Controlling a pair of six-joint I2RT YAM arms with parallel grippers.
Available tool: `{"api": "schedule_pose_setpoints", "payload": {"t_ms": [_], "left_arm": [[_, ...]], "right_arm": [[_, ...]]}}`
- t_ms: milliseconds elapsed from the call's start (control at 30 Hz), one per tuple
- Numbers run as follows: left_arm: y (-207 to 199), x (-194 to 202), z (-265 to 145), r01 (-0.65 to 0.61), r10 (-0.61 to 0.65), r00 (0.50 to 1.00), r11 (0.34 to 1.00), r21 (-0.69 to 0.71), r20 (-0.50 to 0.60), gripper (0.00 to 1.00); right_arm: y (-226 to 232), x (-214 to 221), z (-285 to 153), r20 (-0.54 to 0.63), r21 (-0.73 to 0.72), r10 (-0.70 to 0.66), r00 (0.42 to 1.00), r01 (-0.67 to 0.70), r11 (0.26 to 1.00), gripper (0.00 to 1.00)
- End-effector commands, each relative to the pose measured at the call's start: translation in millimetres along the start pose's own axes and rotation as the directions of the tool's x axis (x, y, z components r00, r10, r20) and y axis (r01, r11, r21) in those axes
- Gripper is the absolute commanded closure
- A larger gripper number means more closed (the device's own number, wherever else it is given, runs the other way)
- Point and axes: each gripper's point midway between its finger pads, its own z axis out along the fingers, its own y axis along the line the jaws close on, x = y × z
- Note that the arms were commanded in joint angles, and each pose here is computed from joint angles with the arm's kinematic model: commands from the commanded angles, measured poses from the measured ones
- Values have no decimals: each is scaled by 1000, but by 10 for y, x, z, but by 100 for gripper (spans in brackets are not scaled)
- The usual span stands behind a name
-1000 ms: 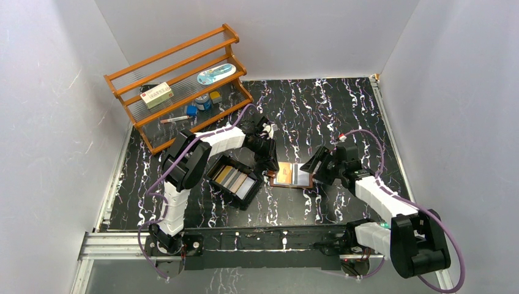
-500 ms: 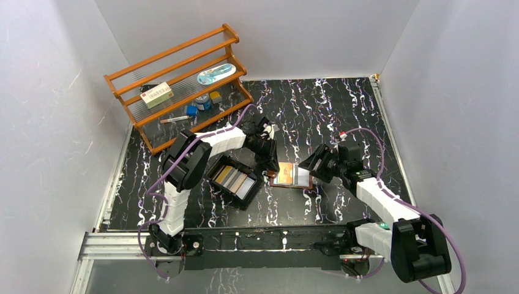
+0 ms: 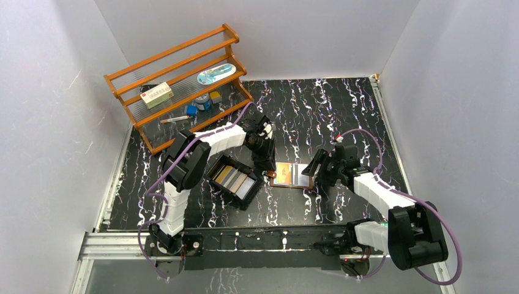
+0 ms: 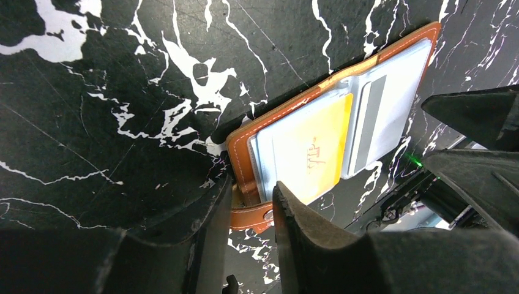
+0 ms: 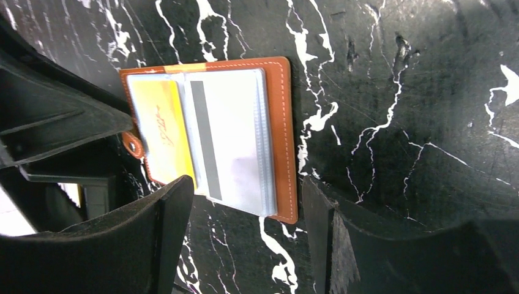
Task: Put the credit cards into the card holder
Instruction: Close the card holder at the center of the board.
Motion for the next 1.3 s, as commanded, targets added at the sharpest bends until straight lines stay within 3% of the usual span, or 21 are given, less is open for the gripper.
{"api": "schedule_pose_setpoints", "payload": {"t_ms": [0, 467, 767, 1000, 1267], "left_arm": [[-91, 7, -144, -24, 24, 1000, 1000, 7, 3, 70], [-133, 89, -22, -1, 4, 999, 997, 75, -33, 78], [-142, 73, 13, 1, 1, 999, 997, 78, -35, 79], [-126, 91, 25, 7, -4, 999, 997, 71, -38, 79], [-229, 65, 48, 15, -11, 999, 994, 107, -37, 79]], "right_arm": [[76, -144, 34, 29, -24, -36, 999, 37, 999, 27], [372, -38, 108, -40, -210, 39, 998, -47, 977, 27], [603, -95, -71, -5, -345, 125, 992, -119, 931, 27], [740, -178, -229, 37, -397, 118, 992, -93, 913, 27], [856, -111, -239, -28, -473, 157, 987, -151, 868, 27]]}}
